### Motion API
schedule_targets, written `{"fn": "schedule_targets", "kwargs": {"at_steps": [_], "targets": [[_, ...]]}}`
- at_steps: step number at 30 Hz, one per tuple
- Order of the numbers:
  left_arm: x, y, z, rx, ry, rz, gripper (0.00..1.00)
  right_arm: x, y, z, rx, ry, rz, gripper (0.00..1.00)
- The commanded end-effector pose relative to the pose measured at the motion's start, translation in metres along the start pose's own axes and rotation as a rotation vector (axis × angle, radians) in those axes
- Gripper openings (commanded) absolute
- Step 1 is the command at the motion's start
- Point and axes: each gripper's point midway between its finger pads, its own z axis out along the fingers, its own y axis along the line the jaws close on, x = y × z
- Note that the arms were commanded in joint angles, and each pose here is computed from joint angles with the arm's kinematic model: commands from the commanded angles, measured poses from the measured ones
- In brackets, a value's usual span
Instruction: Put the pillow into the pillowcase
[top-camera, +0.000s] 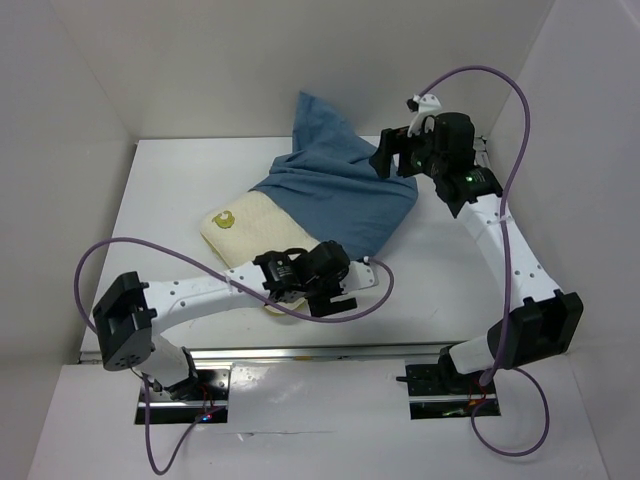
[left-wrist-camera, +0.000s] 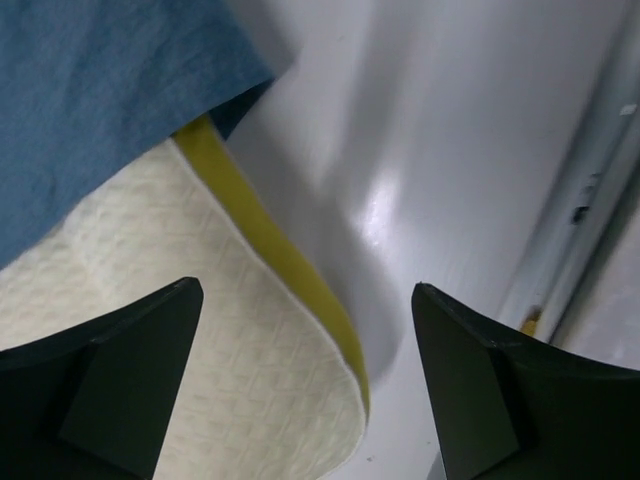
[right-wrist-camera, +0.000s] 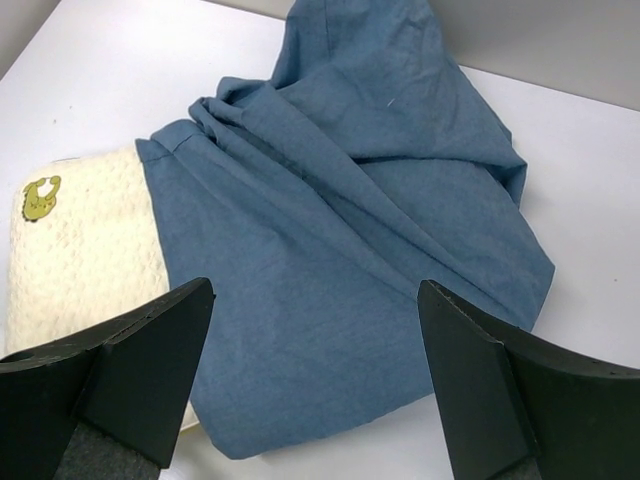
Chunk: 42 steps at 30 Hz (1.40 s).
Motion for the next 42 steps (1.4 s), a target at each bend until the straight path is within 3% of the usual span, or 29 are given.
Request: {"fn": "schedule_targets", "kwargs": {"at_steps": [1, 8, 23, 31, 42], "targets": [[-0.007, 0.035, -0.002, -0.213, -0.022, -0.023, 1.00, -0.012, -0.005, -0.014, 0.020, -0.046, -0.018, 0.91], [0.029, 0.053, -0.007, -0.357, 0.098, -0.002, 1.00, -0.007, -0.008, -0.013, 0.020, -0.035, -0.012, 0.91], [0.088, 0.004, -0.023, -0.190, 0.181, -0.143, 1.00, 0.000, -0.007, -0.009, 0.013, -0.007, 0.005, 0.91], [0.122, -0.006, -0.006, -0.193, 0.261, -0.134, 1.00, 0.002, -0.007, -0.009, 0.013, 0.002, 0.007, 0.91], [0.130, 0.006, 0.032, -0.292, 0.287, -0.104, 1.00, 0.004, -0.006, -0.010, 0.005, 0.012, 0.010, 0.88]]}}
